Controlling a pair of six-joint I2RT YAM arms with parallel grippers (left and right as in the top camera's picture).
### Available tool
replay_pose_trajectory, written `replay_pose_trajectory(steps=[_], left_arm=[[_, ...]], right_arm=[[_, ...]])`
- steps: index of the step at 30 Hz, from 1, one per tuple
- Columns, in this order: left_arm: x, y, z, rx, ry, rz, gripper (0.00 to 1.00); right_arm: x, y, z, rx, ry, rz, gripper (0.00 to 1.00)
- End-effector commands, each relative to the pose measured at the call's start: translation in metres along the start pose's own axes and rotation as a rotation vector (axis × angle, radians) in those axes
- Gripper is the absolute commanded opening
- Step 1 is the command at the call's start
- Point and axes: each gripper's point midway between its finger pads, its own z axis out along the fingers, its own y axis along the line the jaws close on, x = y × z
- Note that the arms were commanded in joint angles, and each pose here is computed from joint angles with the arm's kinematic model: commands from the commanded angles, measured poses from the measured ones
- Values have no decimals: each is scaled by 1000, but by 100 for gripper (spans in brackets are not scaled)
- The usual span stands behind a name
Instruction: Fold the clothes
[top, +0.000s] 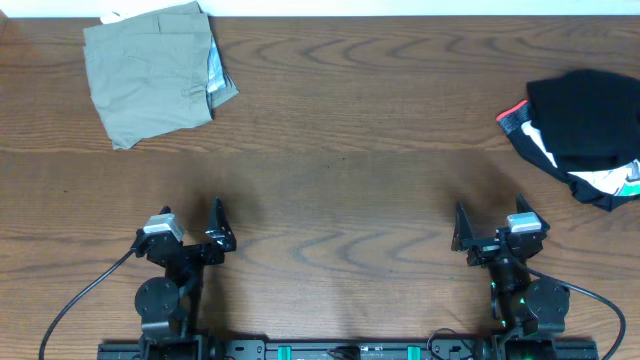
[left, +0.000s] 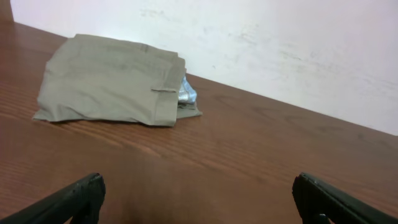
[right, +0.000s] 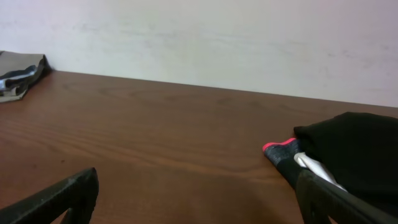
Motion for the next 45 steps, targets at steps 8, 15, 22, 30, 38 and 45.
replay_pose_trajectory(steps=[8, 15, 22, 30, 38, 45], left_arm=[[-38, -10, -2, 53, -193, 9, 98], [-13, -1, 2, 14, -89, 2, 98], [14, 8, 3, -24, 19, -7, 98], [14, 8, 3, -24, 21, -7, 98], [14, 8, 3, -24, 21, -7, 98], [14, 8, 3, -24, 21, -7, 98]], right_arm=[[0, 1, 0, -6, -1, -16, 99], [0, 1, 0, -6, -1, -16, 99], [0, 1, 0, -6, -1, -16, 99], [0, 1, 0, -6, -1, -16, 99], [0, 1, 0, -6, -1, -15, 99], [1, 1, 0, -6, 0, -16, 99]])
